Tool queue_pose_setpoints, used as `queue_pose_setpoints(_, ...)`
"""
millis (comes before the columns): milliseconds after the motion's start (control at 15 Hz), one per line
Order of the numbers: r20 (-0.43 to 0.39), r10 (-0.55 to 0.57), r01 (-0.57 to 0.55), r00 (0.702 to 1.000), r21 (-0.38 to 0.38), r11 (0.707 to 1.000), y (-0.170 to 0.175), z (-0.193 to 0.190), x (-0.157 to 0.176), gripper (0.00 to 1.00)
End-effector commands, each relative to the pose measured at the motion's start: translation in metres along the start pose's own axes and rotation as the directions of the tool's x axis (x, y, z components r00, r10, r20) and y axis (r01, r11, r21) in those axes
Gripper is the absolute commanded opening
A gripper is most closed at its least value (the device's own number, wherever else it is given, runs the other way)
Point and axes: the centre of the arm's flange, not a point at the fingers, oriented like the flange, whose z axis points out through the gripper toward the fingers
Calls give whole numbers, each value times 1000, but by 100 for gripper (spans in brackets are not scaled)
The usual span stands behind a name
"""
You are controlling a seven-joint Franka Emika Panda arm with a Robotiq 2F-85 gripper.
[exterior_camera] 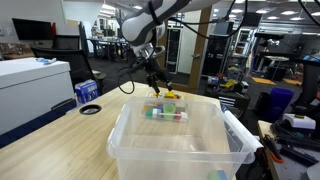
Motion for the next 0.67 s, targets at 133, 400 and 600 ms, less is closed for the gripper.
queue_pose_setpoints(133,-104,-226,239,969,141,961,114,-63,-74,100)
queue_pose_setpoints(400,-124,-397,416,909,240,877,190,-56,-147,100)
queue_pose_setpoints(600,-127,-506,518,853,326,791,223,-23,-184,100)
